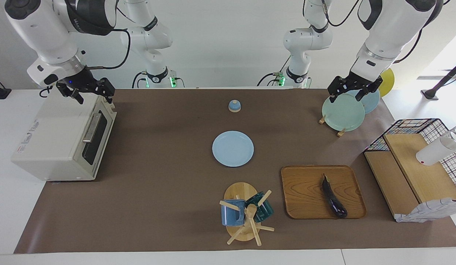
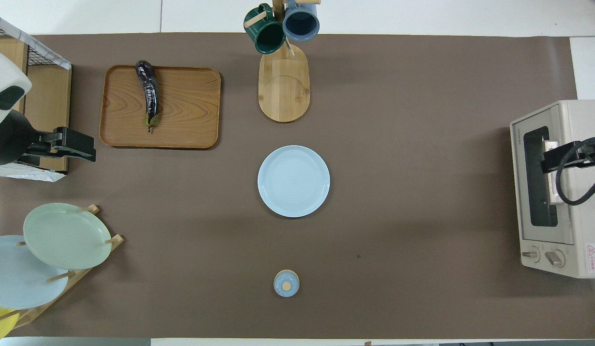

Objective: Put eggplant into oven

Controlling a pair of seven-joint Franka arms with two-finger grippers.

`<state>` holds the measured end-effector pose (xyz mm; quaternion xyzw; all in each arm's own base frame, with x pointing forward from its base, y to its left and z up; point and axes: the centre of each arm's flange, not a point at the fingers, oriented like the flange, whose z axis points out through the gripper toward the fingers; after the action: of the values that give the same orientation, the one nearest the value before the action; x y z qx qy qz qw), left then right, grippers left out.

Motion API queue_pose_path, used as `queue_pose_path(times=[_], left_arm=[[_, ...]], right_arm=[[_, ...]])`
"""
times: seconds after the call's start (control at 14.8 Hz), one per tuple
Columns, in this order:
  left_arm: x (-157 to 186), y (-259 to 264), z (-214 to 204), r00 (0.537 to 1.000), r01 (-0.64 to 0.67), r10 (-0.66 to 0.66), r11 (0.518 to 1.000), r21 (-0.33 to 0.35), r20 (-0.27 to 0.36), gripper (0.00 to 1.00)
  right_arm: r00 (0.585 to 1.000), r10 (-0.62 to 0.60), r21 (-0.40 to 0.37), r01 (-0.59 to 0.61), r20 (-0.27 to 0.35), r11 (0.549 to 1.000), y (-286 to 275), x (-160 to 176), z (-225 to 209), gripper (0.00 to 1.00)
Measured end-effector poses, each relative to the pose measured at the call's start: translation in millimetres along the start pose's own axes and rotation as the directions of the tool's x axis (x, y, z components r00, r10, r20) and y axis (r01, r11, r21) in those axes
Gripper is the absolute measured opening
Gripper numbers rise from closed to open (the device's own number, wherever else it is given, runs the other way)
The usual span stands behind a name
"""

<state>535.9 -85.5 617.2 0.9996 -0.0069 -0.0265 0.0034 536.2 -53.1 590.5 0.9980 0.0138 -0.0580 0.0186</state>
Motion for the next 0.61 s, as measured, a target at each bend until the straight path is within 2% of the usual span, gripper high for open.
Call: queue_pose_path(times=[0.47,0.61], left_arm=[[0.3,1.1,-0.4,1.000,-0.001,0.001,1.000,-0.010,-0.003,1.00],[3.0,0.8,-2.1,1.000,0.001,-0.001,1.000,-0.014,-0.026,1.00]], right_arm=[[1.000,0.000,0.000,0.000,0.000,1.000,0.0,0.0,0.0,1.00],[1.000,0.000,0.000,0.000,0.000,1.000,0.0,0.0,0.0,1.00]])
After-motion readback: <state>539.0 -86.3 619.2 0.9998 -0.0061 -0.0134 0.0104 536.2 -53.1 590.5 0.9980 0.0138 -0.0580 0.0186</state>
